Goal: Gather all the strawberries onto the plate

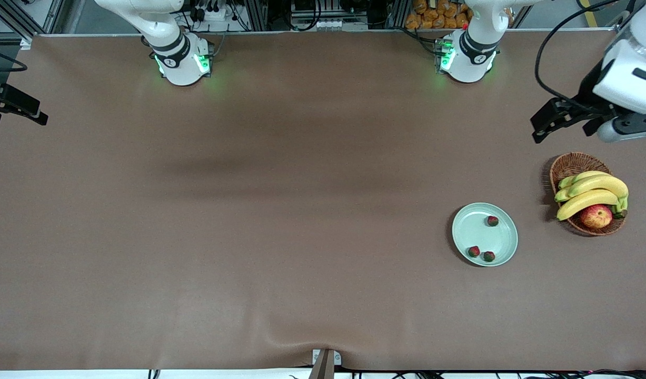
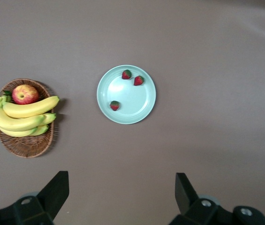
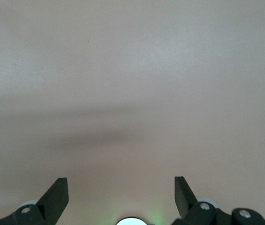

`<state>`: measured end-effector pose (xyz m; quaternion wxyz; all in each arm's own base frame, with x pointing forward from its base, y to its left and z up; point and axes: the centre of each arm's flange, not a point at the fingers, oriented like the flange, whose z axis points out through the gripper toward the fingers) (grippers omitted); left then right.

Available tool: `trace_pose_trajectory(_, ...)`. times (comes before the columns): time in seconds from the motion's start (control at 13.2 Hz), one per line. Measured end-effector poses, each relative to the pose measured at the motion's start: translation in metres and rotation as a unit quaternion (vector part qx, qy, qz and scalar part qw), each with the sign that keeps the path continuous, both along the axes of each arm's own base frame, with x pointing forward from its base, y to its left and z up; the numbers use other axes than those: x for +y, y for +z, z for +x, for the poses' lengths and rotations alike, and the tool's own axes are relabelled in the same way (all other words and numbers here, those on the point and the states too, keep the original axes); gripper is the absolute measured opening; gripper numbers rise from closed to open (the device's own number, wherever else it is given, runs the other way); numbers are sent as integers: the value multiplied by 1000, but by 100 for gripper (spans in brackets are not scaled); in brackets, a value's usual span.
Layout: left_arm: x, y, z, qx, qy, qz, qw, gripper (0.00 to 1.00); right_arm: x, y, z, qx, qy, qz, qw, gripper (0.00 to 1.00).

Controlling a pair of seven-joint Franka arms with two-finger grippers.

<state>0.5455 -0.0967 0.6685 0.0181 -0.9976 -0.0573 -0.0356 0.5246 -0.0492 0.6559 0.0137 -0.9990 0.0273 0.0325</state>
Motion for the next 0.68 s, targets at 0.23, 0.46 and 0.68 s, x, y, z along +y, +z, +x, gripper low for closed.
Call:
trace_pose_trajectory(0.23,21,2,-9,9,-18,-1,1000,100,0,0,0,0,0,-1,1000,100)
trace_pose_trajectory(0.46,35,-3,-13,19,-23,0,1000,100,0,0,0,-1,0,-1,1000,100)
trace_pose_trajectory(0.68,35,-6,-13,23,-37,1,999,100,0,0,0,-1,0,-1,1000,100)
